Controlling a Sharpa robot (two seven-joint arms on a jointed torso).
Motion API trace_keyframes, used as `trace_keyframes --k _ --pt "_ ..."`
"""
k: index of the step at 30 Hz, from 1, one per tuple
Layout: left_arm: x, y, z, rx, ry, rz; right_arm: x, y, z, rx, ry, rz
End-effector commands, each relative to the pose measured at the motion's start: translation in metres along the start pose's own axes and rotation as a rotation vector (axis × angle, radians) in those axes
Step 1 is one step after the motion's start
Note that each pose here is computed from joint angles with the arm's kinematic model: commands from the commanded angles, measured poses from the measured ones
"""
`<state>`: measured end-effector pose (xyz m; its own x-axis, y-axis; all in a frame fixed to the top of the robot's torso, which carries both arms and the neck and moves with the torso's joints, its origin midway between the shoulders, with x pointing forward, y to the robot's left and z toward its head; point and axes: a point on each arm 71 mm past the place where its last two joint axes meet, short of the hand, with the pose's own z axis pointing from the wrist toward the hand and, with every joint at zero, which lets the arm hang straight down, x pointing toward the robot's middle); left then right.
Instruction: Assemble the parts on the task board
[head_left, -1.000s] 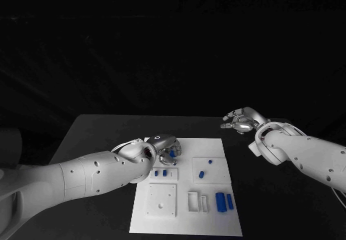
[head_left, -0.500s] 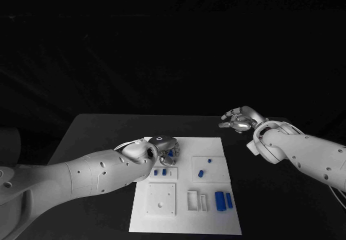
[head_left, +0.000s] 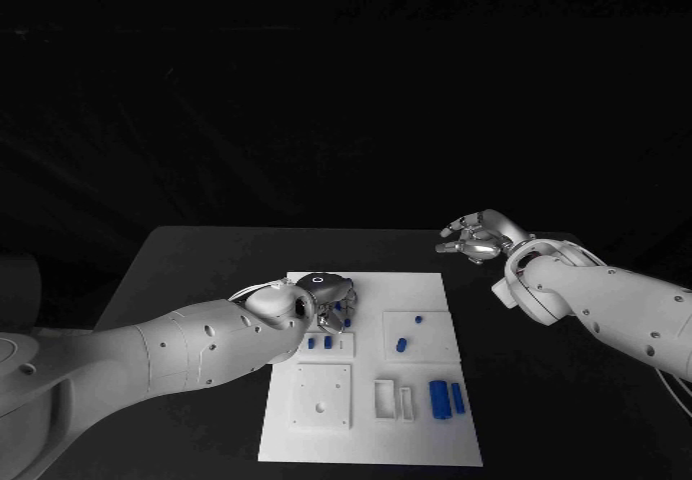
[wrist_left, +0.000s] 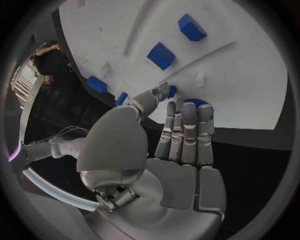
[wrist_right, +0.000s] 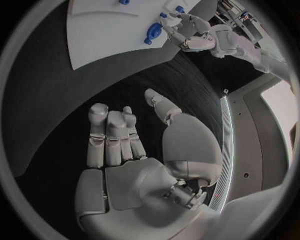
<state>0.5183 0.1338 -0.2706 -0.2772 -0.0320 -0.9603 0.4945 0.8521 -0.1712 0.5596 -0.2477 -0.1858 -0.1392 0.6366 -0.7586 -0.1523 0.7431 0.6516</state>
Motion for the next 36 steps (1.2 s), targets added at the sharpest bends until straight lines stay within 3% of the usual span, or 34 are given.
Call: trace_keyframes --k 1,23,36 --pt "0.0022 -0.0019 0.0017 0.013 0.013 0.013 0.002 0.002 0.000 -0.011 0.014 -0.001" --pt "0.0109 -0.0062 0.0044 0.015 0.053 0.003 0.003 0.004 -0.001 -0.016 0.019 0.001" --pt "0.0146 -0.0015 0.0049 -0.011 0.075 0.012 0.003 0.004 -0.001 -0.017 0.019 0.001"
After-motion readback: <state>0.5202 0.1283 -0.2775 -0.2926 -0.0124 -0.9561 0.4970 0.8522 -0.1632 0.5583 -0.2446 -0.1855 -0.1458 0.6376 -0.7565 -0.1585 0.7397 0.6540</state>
